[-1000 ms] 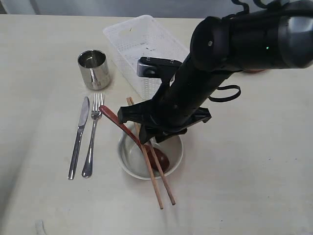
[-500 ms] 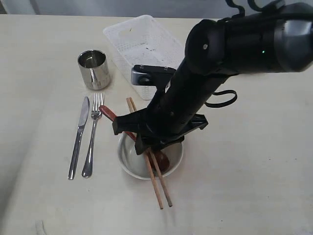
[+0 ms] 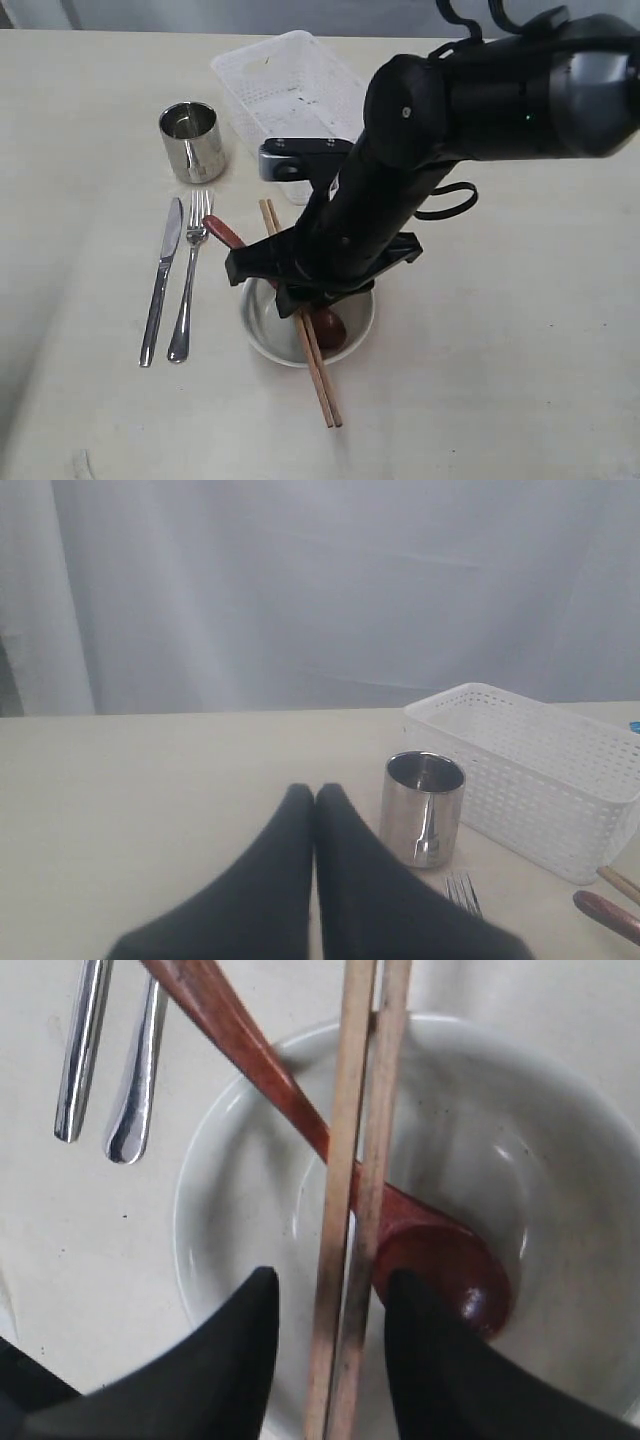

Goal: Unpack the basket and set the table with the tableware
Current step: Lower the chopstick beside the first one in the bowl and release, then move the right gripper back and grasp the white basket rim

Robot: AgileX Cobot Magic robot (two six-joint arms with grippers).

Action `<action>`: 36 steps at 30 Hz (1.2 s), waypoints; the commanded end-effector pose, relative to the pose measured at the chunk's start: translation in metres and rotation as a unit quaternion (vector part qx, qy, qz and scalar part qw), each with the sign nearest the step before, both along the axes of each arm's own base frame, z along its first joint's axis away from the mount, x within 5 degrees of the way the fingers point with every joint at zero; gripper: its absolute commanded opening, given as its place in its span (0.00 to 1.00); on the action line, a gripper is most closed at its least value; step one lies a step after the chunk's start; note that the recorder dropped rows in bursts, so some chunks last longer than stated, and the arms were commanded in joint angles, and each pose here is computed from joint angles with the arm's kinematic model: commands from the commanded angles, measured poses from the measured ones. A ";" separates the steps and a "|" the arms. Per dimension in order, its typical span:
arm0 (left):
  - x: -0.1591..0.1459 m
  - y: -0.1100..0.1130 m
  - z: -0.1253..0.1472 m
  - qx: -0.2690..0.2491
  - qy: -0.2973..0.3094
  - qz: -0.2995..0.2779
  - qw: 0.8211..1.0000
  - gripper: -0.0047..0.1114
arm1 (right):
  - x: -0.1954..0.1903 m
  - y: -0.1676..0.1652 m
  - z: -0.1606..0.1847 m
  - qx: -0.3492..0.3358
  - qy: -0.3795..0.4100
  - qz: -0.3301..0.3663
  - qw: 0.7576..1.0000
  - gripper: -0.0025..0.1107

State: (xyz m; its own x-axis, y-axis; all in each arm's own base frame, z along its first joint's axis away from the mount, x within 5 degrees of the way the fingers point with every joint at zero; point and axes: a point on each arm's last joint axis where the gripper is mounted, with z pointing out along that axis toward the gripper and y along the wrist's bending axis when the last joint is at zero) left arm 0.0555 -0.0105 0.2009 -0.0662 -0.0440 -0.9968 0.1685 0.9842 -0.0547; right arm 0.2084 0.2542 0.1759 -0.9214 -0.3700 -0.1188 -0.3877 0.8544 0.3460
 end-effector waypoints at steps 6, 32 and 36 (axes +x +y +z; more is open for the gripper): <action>0.000 0.000 0.000 -0.002 -0.003 0.000 1.000 0.04 | 0.003 -0.013 0.028 0.012 -0.036 0.003 0.999 0.33; 0.000 0.000 0.000 -0.002 -0.003 0.000 1.000 0.04 | 0.162 -0.109 0.081 -0.021 -0.225 -0.111 0.968 0.33; 0.000 0.000 0.000 -0.002 -0.003 0.000 1.000 0.04 | 0.193 -0.095 0.077 -0.032 -0.209 -0.080 0.974 0.42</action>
State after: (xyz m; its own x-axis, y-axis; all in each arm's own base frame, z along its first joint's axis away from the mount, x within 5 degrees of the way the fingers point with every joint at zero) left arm 0.0555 -0.0105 0.2009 -0.0662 -0.0440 -0.9968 0.1685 0.9842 -0.0547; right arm 0.3840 0.1540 0.2588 -0.8373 -0.1887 -0.5131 -0.3055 0.9399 0.1528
